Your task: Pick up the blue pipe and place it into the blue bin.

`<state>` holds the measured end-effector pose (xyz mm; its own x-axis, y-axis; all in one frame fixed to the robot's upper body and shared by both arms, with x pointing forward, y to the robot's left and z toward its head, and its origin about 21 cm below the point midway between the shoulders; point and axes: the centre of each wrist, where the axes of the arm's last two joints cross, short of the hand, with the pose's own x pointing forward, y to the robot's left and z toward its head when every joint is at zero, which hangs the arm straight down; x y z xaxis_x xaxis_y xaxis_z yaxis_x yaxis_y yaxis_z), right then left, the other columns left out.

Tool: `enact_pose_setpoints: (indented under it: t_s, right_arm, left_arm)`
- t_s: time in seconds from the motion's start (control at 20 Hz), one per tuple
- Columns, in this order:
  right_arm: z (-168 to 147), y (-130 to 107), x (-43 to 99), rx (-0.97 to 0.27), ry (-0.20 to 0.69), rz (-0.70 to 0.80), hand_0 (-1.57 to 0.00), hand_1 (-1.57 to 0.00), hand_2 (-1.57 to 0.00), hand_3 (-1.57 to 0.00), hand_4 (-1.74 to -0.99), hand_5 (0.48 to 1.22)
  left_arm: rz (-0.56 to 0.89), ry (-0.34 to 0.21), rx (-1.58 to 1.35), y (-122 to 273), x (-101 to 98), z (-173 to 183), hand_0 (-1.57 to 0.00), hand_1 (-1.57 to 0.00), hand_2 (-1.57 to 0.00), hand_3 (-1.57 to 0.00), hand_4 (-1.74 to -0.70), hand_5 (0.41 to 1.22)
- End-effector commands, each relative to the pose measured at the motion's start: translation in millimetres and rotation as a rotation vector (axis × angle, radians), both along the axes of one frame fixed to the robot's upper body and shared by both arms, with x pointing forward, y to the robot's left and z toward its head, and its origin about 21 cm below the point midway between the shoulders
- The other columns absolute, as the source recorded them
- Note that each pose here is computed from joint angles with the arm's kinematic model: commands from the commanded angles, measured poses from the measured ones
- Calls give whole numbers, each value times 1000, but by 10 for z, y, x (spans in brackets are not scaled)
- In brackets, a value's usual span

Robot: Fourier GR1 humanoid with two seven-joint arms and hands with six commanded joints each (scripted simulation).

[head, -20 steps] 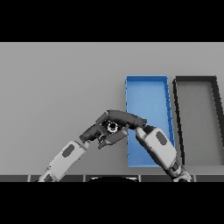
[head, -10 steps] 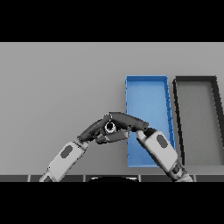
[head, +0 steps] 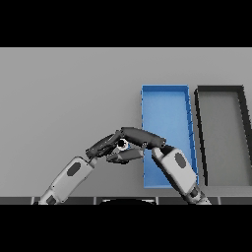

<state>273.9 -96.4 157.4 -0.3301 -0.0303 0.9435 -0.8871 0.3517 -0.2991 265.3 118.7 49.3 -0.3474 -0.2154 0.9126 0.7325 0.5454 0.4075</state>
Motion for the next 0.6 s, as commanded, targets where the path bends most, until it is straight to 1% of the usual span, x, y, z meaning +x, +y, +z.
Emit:
enact_pose_setpoints:
  t_s: [0.0, 0.05, 0.15, 0.2, 0.25, 0.35, 0.45, 0.55]
  right_arm:
    - [3, -20, -9, -3, -7, -5, -1568, -1568, -1568, -1566, -1496, 1216]
    - [13, 1, -26, -4, -17, -10, -1568, -1568, -1568, -1567, -1496, 1217]
    - [21, 12, 0, -8, -8, -16, -1569, -1569, -1569, -1569, -1493, 1219]
    - [34, 5, -5, 7, -10, -4, -1570, -1570, -1570, -1569, -1491, 1219]
    - [23, -8, 2, 16, -4, -3, -1570, -1570, -1570, -1570, -1490, 1220]
    - [39, 13, 7, 26, 4, -2, -1570, -1570, -1570, -1570, -1489, 1220]
    - [43, -22, 8, 35, 28, -17, -1571, -1571, -1571, -1570, -1489, 1220]
    - [138, -59, -12, 67, 80, -4, -1571, -1571, -1571, -1571, -1491, 1221]
  left_arm:
    - [9, 11, 19, -12, 3, -48, -123, -115, -104, -114, -915, 735]
    - [10, 12, 19, 1, 4, -39, -98, -92, -83, -91, -898, 697]
    - [21, 19, 21, 22, 7, -48, -63, -59, -53, -58, -887, 638]
    - [19, 38, 9, 32, 15, -21, -50, -47, -42, -46, -887, 617]
    - [21, 51, 7, 29, 14, -68, -40, -37, -33, -37, -887, 599]
    - [31, 71, 4, 29, 8, -64, -25, -23, -21, -23, -894, 576]
    - [52, 79, 26, 42, 34, -76, -16, -15, -13, -14, -896, 562]
    - [53, 98, 39, 15, 4, -122, -10, -9, -8, -9, -901, 548]
